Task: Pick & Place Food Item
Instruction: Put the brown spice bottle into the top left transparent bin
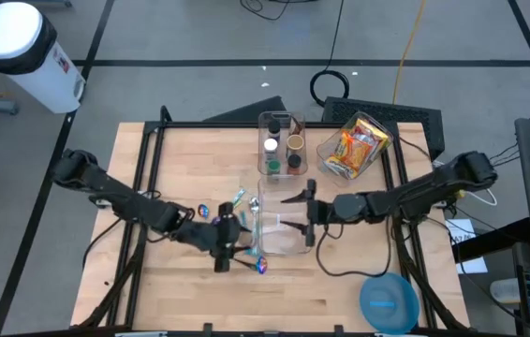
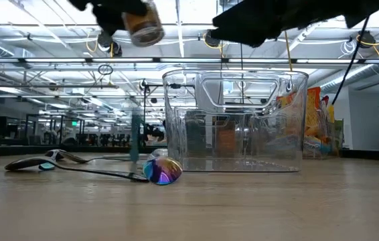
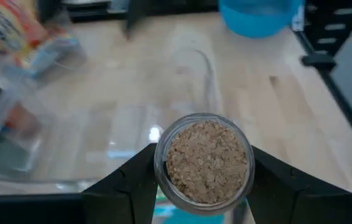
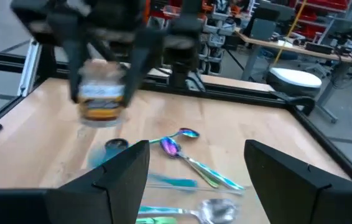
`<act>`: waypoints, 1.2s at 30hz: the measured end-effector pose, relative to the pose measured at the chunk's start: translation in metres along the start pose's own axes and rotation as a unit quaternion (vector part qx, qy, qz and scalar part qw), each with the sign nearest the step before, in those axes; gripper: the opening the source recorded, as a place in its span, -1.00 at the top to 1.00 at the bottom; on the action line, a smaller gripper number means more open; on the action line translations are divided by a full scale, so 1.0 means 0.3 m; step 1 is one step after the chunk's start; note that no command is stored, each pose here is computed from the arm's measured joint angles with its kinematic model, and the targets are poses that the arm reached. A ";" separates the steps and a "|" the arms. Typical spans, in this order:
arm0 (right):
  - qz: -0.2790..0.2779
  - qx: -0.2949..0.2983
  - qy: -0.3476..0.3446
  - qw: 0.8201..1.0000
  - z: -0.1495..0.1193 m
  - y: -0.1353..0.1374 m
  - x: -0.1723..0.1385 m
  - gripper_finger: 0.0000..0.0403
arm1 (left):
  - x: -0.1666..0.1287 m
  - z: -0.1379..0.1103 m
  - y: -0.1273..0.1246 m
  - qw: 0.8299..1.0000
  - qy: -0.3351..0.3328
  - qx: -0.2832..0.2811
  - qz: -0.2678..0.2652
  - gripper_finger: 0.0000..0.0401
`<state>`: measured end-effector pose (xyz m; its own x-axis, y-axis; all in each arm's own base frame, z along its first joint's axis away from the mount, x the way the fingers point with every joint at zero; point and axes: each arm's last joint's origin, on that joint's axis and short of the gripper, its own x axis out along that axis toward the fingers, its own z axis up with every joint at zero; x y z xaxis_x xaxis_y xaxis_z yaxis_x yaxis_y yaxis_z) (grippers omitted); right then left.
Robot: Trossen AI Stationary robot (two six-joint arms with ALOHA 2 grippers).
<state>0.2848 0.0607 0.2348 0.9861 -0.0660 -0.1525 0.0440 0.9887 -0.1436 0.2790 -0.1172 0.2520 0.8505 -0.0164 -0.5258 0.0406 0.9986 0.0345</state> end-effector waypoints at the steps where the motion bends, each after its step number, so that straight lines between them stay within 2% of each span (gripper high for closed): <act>1: 0.009 0.003 -0.007 1.000 -0.008 0.007 0.015 -0.26 | 0.007 0.009 0.012 1.000 0.000 -0.003 0.008 0.02; 5: 0.057 0.016 -0.001 0.998 -0.032 0.034 0.077 -0.26 | 0.019 0.002 0.048 0.999 0.015 -0.008 0.035 0.02; 10: 0.059 0.018 0.000 0.998 -0.021 0.057 0.152 -0.27 | 0.020 -0.004 0.058 0.998 0.024 -0.029 0.054 0.02; 18: 0.063 0.008 0.036 0.997 -0.035 0.093 0.265 -0.44 | 0.018 0.002 0.051 0.998 0.012 -0.021 0.058 0.02; 23: 0.073 0.006 0.043 0.996 -0.040 0.112 0.310 -0.45 | 0.018 0.004 0.053 0.998 0.008 -0.021 0.064 0.02; 27: 0.074 0.005 0.043 0.996 -0.042 0.114 0.316 -0.35 | 0.018 0.008 0.051 0.998 0.003 -0.022 0.061 0.02; 34: 0.074 0.006 0.036 0.997 -0.030 0.111 0.313 0.09 | 0.015 0.010 0.045 0.998 0.000 -0.016 0.058 0.00; 36: 0.075 0.005 0.036 0.997 -0.030 0.112 0.313 0.11 | 0.015 0.009 0.045 0.998 0.000 -0.016 0.058 0.00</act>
<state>0.3774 0.0864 0.2068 0.9676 0.0725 -0.2418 -0.1001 0.9896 -0.1038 0.2849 -0.1041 0.2523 0.8480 0.0994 -0.5205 -0.0750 0.9949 0.0677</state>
